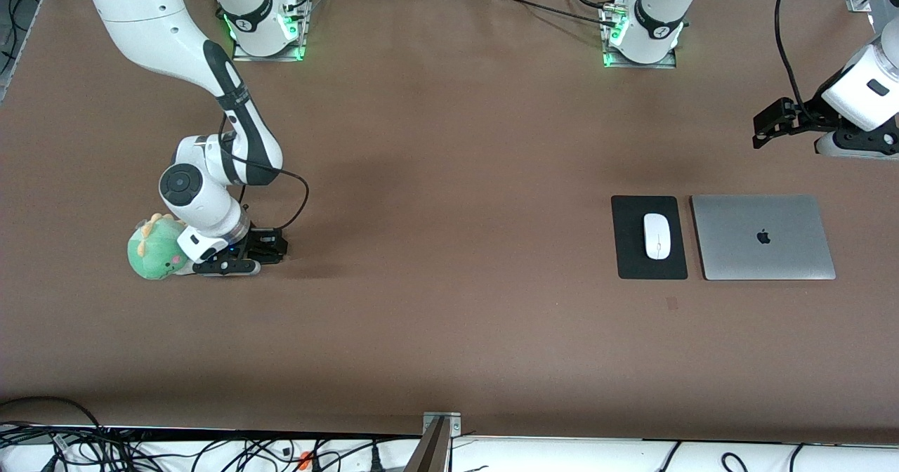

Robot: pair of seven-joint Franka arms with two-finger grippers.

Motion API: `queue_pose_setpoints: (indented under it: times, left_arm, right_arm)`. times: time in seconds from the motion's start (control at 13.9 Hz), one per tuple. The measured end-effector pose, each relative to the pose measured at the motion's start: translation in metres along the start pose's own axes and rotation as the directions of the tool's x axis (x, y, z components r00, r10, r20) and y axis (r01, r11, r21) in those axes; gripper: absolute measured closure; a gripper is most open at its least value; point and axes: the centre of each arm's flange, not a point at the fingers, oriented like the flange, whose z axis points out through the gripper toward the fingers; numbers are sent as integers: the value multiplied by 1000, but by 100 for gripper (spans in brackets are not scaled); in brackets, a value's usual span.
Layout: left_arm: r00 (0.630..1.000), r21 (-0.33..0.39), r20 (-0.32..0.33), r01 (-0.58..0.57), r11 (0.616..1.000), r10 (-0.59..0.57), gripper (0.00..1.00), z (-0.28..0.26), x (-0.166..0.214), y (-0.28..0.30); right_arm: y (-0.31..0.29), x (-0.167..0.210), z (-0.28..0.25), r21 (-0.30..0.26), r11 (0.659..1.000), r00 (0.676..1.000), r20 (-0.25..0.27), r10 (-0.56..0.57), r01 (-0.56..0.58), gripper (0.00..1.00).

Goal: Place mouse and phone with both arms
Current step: 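Carry the black phone with the right gripper beside the green plush toy, then open the right gripper and lift it away from the phone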

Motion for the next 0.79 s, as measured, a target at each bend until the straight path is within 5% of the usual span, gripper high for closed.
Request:
queue_pose_setpoints:
  times: [0.22,0.79]
  left_arm:
    - [1000,0,1,0,1000,0,0,0,0,0]
    - [1000,0,5,0,1000,0,0,2,1,0]
  right_arm:
    - [3,31,-44,7,1000,995,96,15,-15,0]
    - [38,61,-200,31,997,989,132,59,-64,0]
